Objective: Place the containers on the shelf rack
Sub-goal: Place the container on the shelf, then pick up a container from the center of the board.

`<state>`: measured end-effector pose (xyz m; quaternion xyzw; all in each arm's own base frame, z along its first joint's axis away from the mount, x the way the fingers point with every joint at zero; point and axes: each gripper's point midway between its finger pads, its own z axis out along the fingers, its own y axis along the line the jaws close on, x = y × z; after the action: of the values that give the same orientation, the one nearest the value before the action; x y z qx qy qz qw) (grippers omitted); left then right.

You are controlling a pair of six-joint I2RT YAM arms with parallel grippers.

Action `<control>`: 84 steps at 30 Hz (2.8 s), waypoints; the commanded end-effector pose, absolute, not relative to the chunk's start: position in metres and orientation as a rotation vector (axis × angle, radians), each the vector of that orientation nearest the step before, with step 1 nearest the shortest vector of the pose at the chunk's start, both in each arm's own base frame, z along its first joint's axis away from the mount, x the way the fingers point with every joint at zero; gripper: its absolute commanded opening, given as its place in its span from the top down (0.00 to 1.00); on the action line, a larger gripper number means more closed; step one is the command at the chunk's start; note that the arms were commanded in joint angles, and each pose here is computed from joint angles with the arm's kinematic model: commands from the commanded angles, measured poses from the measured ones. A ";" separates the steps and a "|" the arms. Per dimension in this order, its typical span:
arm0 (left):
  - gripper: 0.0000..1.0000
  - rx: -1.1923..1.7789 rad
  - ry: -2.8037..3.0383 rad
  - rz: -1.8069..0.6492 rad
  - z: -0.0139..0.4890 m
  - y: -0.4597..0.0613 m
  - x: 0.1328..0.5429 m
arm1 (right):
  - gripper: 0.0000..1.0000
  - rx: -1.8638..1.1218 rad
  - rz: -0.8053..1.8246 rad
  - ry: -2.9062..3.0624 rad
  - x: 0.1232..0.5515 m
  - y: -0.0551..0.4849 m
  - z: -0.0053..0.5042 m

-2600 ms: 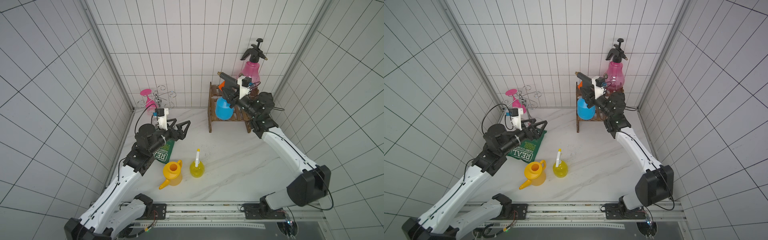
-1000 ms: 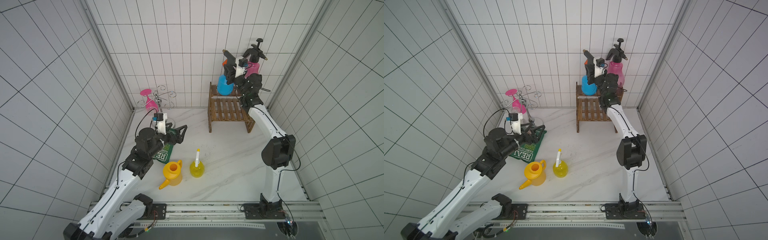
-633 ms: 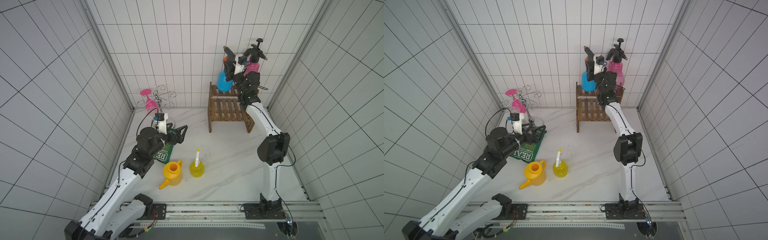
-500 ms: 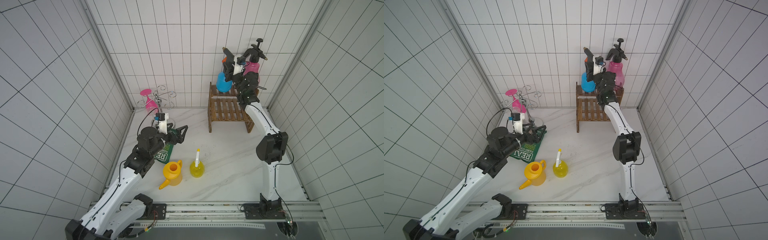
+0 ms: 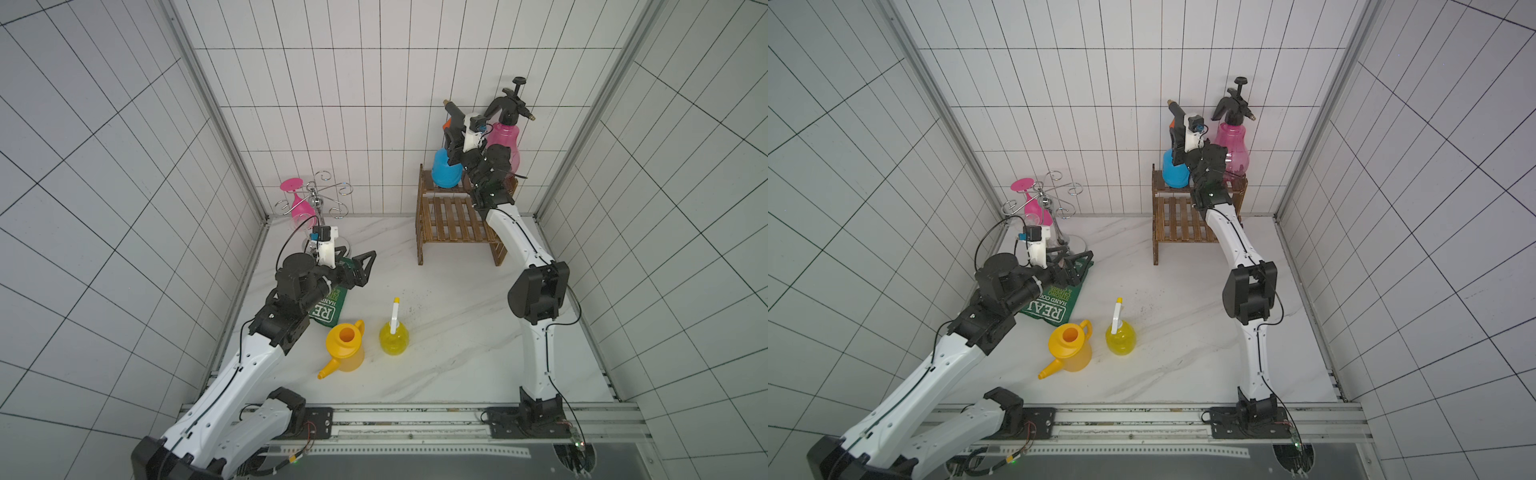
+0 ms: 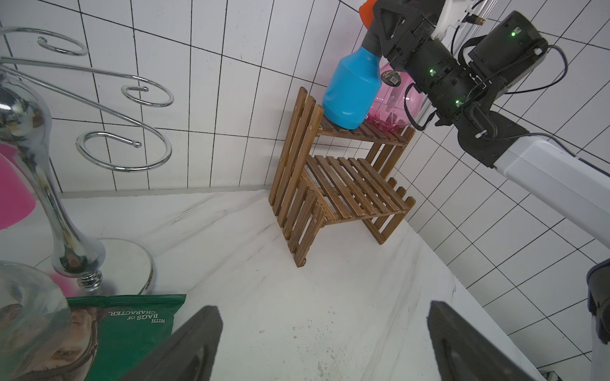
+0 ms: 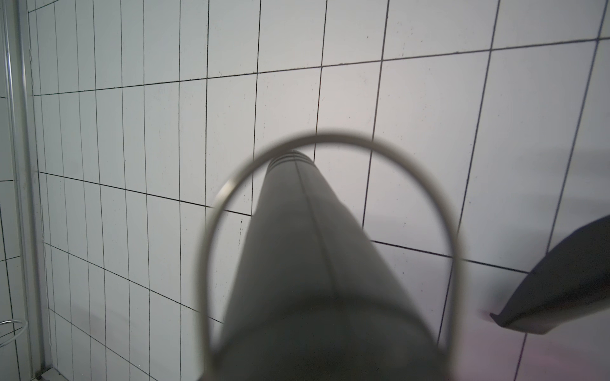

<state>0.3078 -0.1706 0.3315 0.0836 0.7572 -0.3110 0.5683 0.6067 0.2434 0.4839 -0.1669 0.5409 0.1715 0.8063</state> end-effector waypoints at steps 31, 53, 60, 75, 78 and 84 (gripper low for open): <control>0.01 0.195 1.732 -0.735 0.349 -0.167 0.303 | 0.45 -0.335 0.381 1.138 0.609 0.245 0.488; 0.01 0.197 1.714 -0.741 0.353 -0.164 0.295 | 0.07 -0.365 0.378 1.138 0.590 0.246 0.497; 0.01 0.201 1.706 -0.748 0.355 -0.164 0.292 | 0.01 -0.364 0.363 1.129 0.579 0.243 0.504; 0.01 0.205 1.692 -0.765 0.360 -0.162 0.283 | 0.01 -0.362 0.339 1.109 0.534 0.236 0.522; 0.01 0.204 1.693 -0.766 0.359 -0.161 0.279 | 0.01 -0.356 0.336 1.113 0.521 0.232 0.522; 0.01 0.218 1.696 -0.785 0.359 -0.162 0.274 | 0.01 -0.363 0.326 1.115 0.488 0.230 0.518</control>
<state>0.2773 -0.1610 0.3645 0.0895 0.7242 -0.3310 0.5983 0.5187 0.2348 0.4814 -0.1778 0.5637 0.1572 0.7912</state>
